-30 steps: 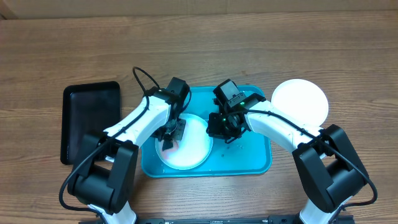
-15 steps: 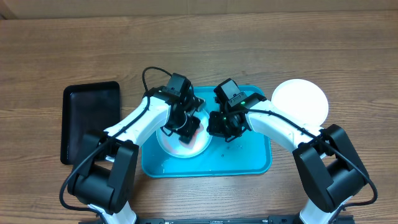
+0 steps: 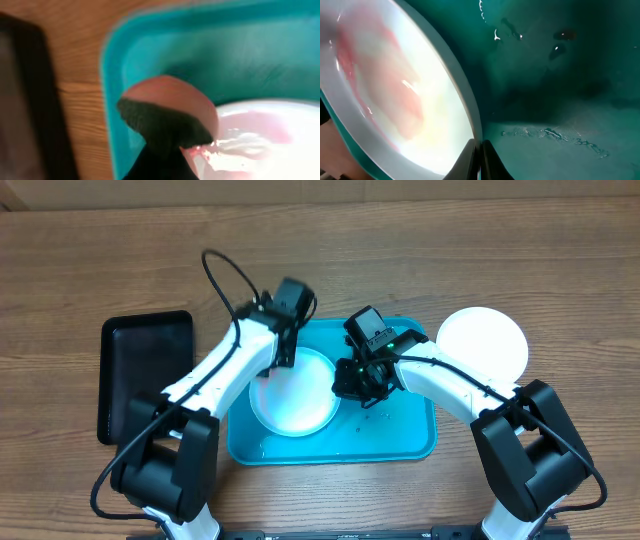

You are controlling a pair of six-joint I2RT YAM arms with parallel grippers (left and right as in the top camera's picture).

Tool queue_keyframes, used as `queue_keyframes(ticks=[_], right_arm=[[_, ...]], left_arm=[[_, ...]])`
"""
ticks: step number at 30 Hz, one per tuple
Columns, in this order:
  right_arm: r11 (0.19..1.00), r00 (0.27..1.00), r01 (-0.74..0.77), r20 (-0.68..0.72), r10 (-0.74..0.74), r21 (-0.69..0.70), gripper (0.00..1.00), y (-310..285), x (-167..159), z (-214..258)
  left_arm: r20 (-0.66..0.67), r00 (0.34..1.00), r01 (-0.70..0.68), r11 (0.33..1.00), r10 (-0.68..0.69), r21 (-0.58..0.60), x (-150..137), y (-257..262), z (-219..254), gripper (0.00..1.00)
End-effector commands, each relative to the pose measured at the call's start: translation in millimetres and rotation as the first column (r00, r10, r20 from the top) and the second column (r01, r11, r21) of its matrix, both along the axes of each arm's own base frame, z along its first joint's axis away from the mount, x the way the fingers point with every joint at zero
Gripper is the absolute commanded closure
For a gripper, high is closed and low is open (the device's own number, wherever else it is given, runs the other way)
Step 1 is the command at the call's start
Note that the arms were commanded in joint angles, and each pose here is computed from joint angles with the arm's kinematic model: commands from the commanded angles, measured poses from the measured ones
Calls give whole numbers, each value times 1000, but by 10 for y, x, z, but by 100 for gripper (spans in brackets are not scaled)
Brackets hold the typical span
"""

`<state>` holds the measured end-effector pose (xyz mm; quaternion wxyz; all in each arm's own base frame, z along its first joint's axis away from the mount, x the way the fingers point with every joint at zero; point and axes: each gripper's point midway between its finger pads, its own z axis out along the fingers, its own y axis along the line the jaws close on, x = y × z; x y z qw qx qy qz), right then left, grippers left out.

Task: Clean dirty plates on tray and stack at the side

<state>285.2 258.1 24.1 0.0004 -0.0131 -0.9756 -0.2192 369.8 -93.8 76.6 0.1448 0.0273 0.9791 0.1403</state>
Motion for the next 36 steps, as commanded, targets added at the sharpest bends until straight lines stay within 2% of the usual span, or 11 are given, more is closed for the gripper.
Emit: queue_keyframes(ticks=[1, 5, 9, 14, 22, 26, 33, 36], right_arm=[[1000, 1000, 7, 12, -7, 13, 96, 38, 43, 40], [999, 999, 34, 20, -35, 9, 85, 27, 72, 12], [997, 997, 74, 13, -74, 18, 84, 25, 71, -46], [995, 995, 95, 7, -95, 23, 84, 47, 65, -85], [994, 994, 108, -18, -108, 10, 84, 149, 8, -240], [994, 994, 106, -22, -106, 15, 96, 158, 1, -237], [997, 996, 83, -37, -83, 9, 96, 95, -32, -77], [992, 996, 82, 27, -80, -96, 96, -141, 10, 73]], left_arm=[[63, 998, 2, 997, 3, -83, 231, -161, 415, 96], [65, 996, 71, 982, -60, -174, 292, -343, 717, 96], [77, 995, 84, 968, -67, -236, 346, -385, 889, 96], [66, 997, 58, 958, -41, -281, 378, -309, 888, 96], [58, 998, 47, 952, -31, -303, 384, -279, 882, 96], [56, 998, 47, 952, -31, -302, 379, -277, 879, 96], [35, 999, 49, 946, -39, -320, 333, -308, 864, 96], [22, 999, 44, 948, -39, -316, 303, -297, 853, 96]])
